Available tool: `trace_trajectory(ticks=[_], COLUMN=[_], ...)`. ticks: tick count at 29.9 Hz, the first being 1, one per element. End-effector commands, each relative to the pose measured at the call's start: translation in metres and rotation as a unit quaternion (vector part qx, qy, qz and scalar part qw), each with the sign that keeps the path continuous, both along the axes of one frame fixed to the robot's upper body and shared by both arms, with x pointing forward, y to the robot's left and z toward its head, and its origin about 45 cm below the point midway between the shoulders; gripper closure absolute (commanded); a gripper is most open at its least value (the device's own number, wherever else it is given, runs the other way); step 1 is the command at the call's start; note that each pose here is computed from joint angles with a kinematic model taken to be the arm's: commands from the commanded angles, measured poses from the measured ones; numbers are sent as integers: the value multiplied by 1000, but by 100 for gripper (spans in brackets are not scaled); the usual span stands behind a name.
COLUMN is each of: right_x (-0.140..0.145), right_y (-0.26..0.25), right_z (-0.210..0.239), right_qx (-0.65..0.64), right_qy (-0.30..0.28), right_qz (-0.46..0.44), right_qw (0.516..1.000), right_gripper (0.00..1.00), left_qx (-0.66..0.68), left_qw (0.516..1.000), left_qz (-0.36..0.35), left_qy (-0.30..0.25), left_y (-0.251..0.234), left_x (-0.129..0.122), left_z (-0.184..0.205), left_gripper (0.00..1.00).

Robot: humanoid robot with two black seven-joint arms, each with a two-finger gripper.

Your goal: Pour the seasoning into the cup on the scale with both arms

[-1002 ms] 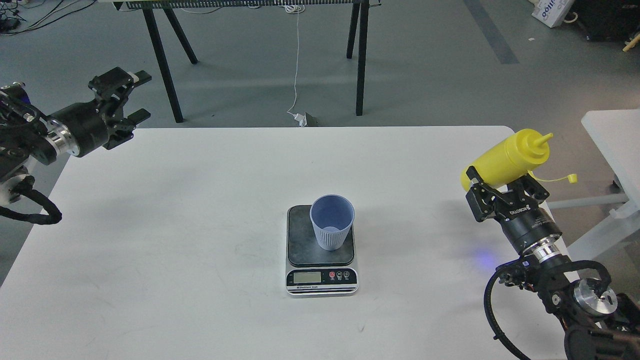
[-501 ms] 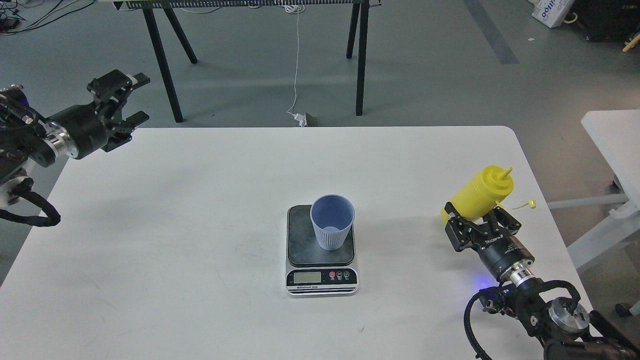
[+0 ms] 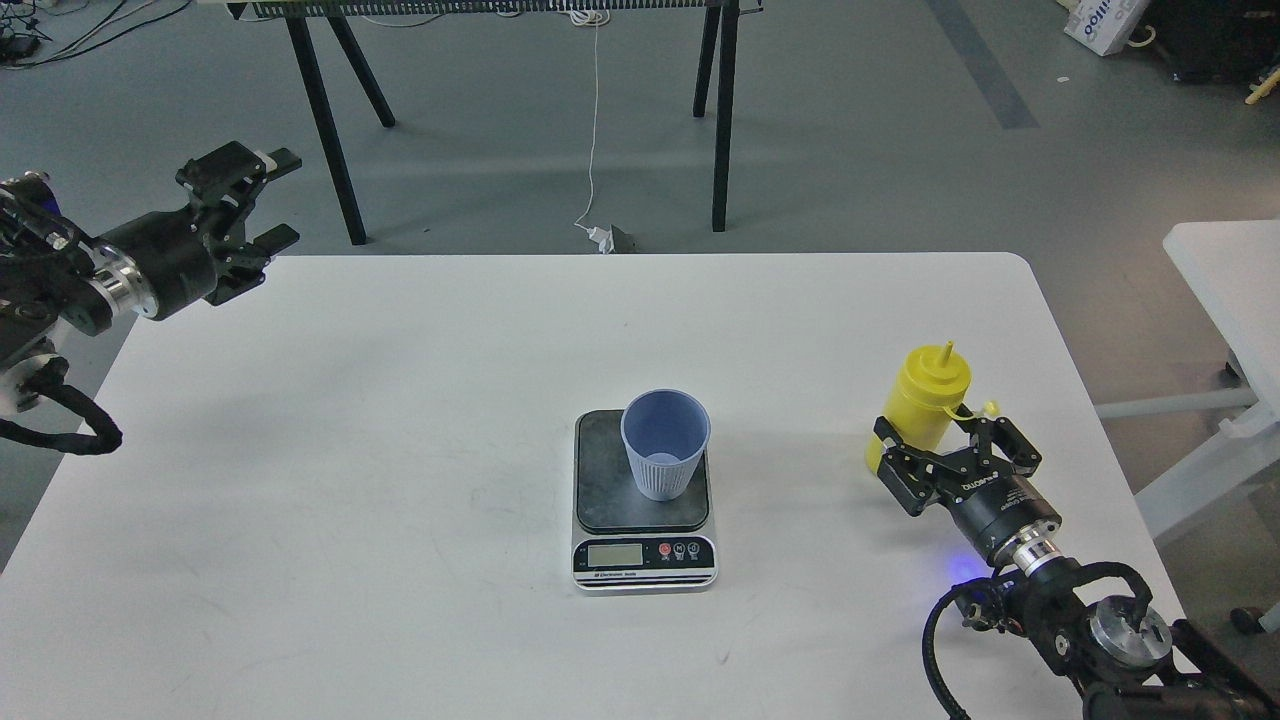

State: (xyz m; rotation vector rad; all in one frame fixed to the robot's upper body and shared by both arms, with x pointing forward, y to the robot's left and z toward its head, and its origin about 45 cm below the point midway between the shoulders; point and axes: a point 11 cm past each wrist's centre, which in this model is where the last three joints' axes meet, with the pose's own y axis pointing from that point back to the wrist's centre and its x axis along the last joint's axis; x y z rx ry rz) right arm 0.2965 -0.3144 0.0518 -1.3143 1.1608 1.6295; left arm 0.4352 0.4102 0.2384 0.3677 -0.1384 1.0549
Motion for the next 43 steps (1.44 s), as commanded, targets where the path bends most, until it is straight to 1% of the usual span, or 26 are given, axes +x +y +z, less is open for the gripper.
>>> trace_trajectory(ticks=[1,4,7,15,19,21,23,25,26,27,31,34,36,38,43], right_x=[-4,-14,-21,-63,-90,-91,-80,-48,-26,-10,48,86,105,117,125], right_y=[1,-2,-5,-22,-43,-58,-74,-85,-85,-86,-81,-69,-52,-43,-24], right_z=[-2,-5,0,16,39,61,83,114,135,149,170,171,170,169,157], right_qx=[2,2,4,-11,-30,-47,-70,-97,-119,-143,-226,-259,-253,-244,-223], right_qy=[3,9,1,-3,-14,-38,-66,-111,-141,-158,-185,-181,-183,-182,-176], right_qz=[3,3,4,19,22,17,13,22,38,53,91,112,119,117,112], right_qw=[1000,1000,1000,1000,999,998,995,989,982,976,952,942,943,945,952], right_gripper=[1,1,1,1,1,1,1,1,1,1,1,1,1,1,1], left_qx=[2,3,3,1,-3,-5,-8,-13,-16,-20,-60,-81,-86,-89,-93], left_qw=[1000,1000,1000,1000,1000,1000,1000,1000,1000,1000,998,996,996,996,995], left_qz=[2,3,3,1,3,4,4,3,2,1,14,24,27,30,29], left_qy=[-1,-1,-1,2,4,6,8,7,7,7,1,-4,-5,-6,-6], left_y=[2,4,4,2,2,2,0,-3,-5,-8,-13,-11,-10,-9,-11], left_x=[0,-1,-1,-2,-3,-4,-4,-3,-3,-2,1,2,3,3,3], left_z=[1,2,1,-2,-4,-6,-9,-10,-10,-11,-9,-6,-5,-4,-4], left_gripper=[1,1,1,1,1,1,1,1,1,1,1,1,1,1,1])
